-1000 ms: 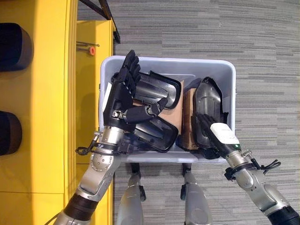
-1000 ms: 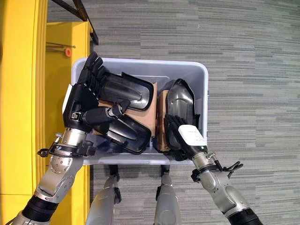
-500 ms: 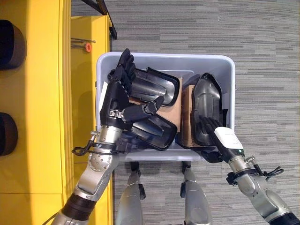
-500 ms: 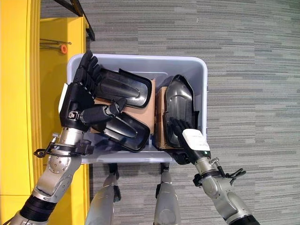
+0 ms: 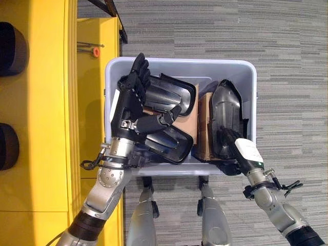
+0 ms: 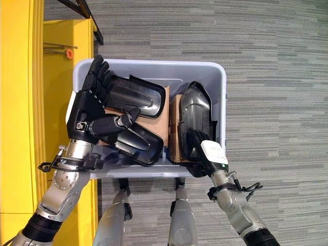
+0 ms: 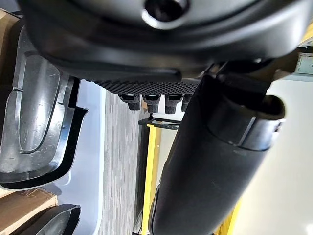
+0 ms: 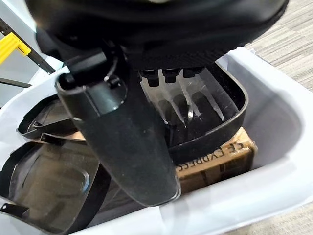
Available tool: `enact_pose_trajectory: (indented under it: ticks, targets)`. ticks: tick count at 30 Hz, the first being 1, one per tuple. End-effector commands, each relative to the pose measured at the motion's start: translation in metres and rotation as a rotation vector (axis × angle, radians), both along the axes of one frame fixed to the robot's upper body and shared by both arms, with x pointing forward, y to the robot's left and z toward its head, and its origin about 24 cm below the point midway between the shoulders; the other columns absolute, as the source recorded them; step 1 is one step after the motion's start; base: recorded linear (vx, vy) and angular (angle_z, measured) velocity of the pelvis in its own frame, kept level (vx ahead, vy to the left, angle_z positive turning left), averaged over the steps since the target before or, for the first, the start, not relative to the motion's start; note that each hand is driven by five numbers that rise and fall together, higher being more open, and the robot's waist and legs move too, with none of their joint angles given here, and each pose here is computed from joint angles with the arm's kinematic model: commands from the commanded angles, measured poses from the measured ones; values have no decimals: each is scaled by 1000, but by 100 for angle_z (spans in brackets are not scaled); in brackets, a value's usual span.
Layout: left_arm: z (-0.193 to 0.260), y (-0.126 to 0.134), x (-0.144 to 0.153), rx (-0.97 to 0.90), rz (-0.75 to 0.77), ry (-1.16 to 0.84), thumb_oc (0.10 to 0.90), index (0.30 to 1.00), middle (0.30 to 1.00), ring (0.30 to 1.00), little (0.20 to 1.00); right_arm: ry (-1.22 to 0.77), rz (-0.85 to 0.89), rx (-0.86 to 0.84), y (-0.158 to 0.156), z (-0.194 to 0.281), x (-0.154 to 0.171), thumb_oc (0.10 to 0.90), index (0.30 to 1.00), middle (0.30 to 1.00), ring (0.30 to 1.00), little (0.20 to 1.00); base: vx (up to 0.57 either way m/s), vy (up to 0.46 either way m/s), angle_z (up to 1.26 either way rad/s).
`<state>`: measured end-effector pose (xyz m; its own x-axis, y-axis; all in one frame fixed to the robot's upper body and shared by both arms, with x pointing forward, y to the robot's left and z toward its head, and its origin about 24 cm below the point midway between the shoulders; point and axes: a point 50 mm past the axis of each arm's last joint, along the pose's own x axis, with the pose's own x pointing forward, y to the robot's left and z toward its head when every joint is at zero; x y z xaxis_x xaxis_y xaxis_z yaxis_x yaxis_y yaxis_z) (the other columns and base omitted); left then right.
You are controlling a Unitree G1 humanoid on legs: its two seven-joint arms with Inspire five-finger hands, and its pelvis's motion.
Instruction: Move parts from the plastic box to the shelf.
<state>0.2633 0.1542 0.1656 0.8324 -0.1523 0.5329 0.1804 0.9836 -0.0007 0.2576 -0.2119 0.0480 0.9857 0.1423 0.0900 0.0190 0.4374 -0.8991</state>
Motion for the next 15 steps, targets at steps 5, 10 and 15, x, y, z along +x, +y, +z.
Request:
enact_pose_trajectory:
  ticks: [5, 10, 15]
  targets:
    - [46, -8, -16, -73, -93, -282, 900, 1000, 1000, 1000, 1000, -143, 0, -43, 3, 20, 18, 900, 1000, 1000, 1000, 1000, 0, 0, 0]
    - [47, -10, -16, -79, -108, -279, 900, 1000, 1000, 1000, 1000, -163, -17, -101, 2, 22, 28, 900, 1000, 1000, 1000, 1000, -2, -3, 1]
    - [46, -12, -14, -87, -119, -272, 900, 1000, 1000, 1000, 1000, -163, -29, -121, 3, 20, 35, 900, 1000, 1000, 1000, 1000, -5, 1, -2]
